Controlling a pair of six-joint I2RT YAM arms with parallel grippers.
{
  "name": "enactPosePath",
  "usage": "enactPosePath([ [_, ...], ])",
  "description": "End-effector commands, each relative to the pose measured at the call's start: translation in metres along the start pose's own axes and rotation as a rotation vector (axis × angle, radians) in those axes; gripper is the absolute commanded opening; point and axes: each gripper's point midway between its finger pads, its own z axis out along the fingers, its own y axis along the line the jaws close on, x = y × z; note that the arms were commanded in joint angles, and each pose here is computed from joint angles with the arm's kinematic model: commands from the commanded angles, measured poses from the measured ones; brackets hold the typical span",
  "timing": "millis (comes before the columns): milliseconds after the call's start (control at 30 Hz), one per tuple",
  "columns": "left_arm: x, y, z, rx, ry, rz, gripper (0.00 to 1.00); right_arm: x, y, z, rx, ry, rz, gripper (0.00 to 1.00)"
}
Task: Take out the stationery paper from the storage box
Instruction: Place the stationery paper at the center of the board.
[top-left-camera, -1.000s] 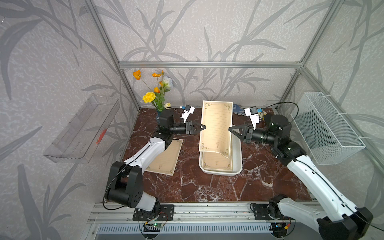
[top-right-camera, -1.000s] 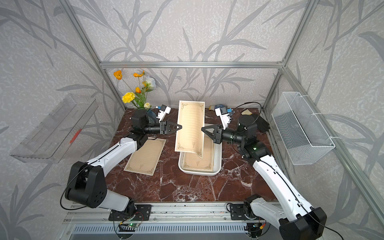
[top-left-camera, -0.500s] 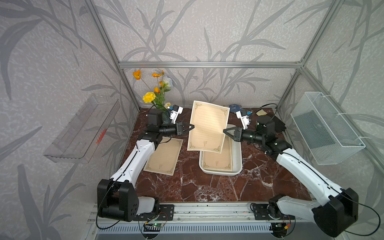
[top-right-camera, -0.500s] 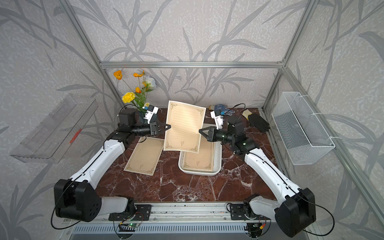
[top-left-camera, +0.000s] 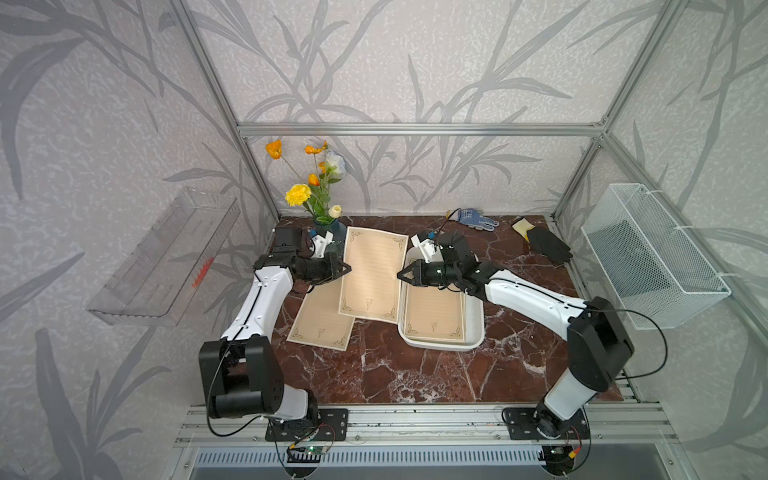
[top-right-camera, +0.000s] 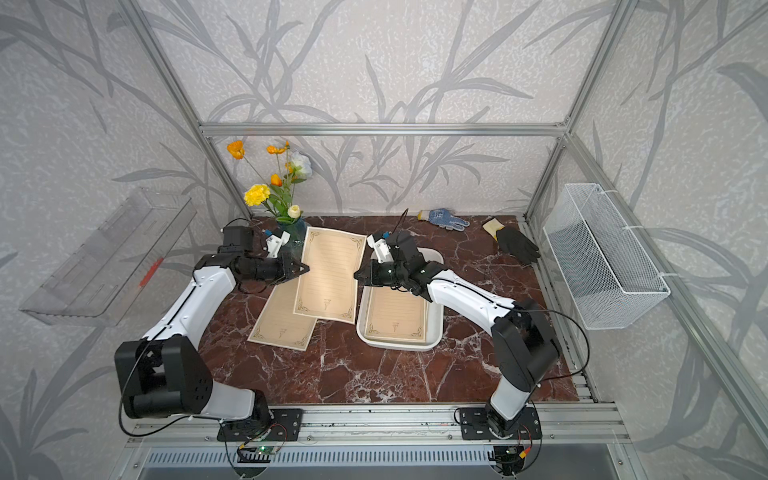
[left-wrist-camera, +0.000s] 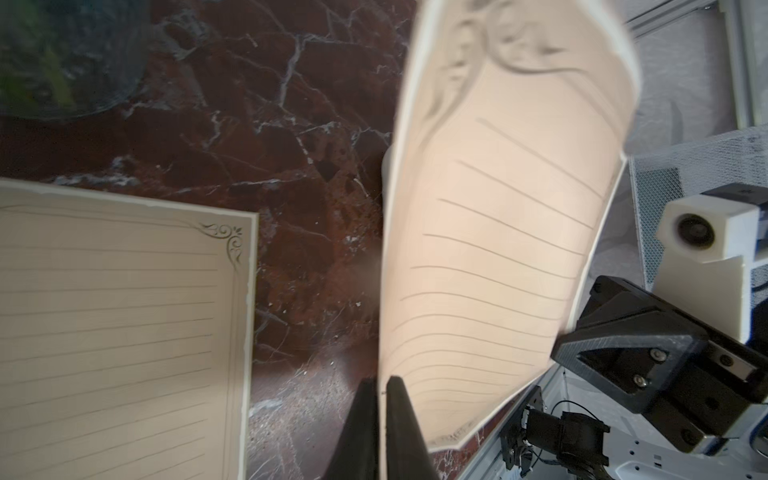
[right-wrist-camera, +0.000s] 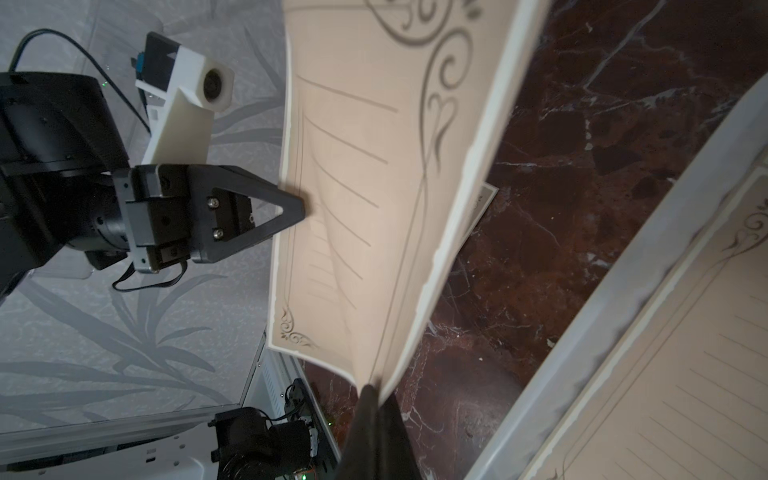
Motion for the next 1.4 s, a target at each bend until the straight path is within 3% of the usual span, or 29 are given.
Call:
enactPosePath([
  [0, 0.01, 0.028, -0.003, -0.137, 0.097, 0.015, 0.1, -0.005, -0.004, 0.023, -0.031, 0.021, 0.034, 0.0],
  [200, 0.019, 0.052, 0.008, -0.18, 0.207, -0.045, 0.1, 0.008, -0.012, 0.059, -0.019, 0.094, 0.061, 0.0],
  [467, 0.04, 0.109, 0.012, -0.396, 0.327, -0.092, 0.09, 0.037, -0.015, 0.098, 0.032, 0.152, 0.069, 0.0],
  [700, 0.051, 0.14, 0.015, -0.491, 0.407, -0.128, 0.08, 0.06, -0.019, 0.13, 0.086, 0.204, 0.06, 0.0],
  [1367, 0.034, 0.165, -0.008, -0.629, 0.328, -0.11, 0.16, 0.085, -0.054, 0.17, 0.191, 0.208, 0.132, 0.0],
])
